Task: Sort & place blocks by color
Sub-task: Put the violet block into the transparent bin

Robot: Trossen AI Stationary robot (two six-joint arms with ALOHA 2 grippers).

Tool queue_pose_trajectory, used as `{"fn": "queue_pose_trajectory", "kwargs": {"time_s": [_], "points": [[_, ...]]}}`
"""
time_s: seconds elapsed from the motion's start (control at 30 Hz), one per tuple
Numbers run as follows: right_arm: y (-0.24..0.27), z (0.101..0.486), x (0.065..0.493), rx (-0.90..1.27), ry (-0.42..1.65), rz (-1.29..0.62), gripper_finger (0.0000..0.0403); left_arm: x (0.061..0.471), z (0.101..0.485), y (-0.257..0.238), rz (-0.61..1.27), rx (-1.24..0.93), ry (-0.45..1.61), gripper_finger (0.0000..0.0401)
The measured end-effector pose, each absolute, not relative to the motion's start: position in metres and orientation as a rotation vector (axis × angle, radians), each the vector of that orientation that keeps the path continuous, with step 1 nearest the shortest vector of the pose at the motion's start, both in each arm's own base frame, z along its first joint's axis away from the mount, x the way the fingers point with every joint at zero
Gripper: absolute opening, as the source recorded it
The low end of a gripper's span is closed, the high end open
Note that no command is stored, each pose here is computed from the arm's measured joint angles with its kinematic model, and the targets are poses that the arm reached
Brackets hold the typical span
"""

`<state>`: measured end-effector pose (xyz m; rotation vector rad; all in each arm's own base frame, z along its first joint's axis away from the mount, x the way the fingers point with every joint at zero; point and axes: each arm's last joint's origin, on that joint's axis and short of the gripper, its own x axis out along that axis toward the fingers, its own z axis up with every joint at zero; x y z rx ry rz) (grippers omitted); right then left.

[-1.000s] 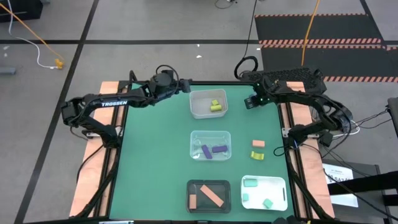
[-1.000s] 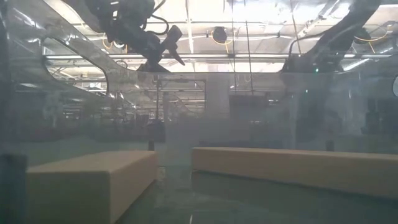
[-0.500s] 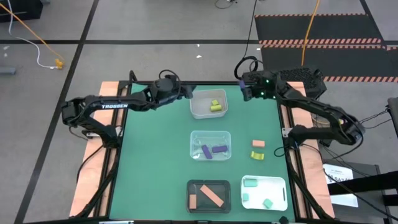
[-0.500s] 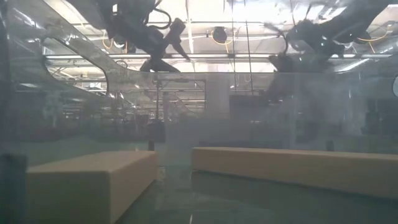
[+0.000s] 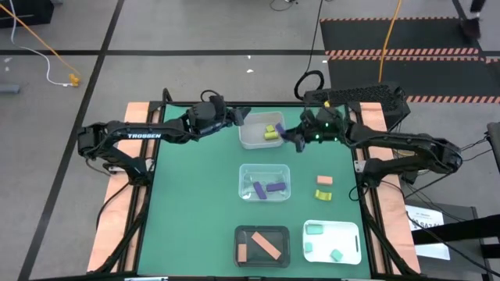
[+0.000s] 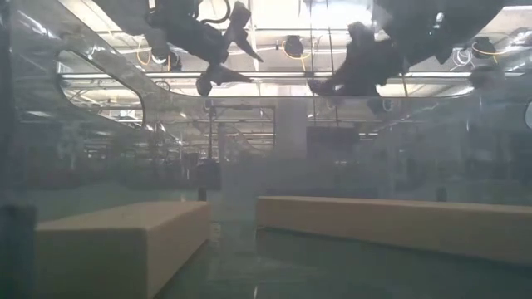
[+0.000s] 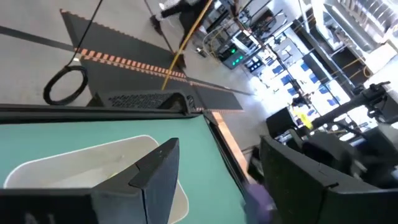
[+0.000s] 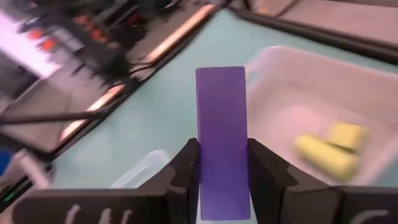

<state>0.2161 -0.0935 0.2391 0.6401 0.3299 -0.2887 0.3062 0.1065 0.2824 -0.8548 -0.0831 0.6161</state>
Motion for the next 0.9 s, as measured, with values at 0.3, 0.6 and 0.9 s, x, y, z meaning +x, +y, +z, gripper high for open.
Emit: {"fn": "queue_pose_trajectory", "kwargs": {"time_s": [0.3, 0.6, 0.9], "points": [[-0.05, 0.241, 0.242, 0.582, 0.306, -0.072, 0.008, 0.306, 0.282, 0.107, 0.639, -0.918, -0.115, 0.0223], [-0.011, 0.222, 0.27, 0.574, 0.328, 0.092, 0.008, 0.311, 0.282, 0.092, 0.595, -0.955, -0.102, 0.0223], [0.01, 0.183, 0.285, 0.602, 0.496, 0.112, 0.008, 0.316, 0.281, 0.072, 0.541, -0.972, -0.069, 0.0223]]}}
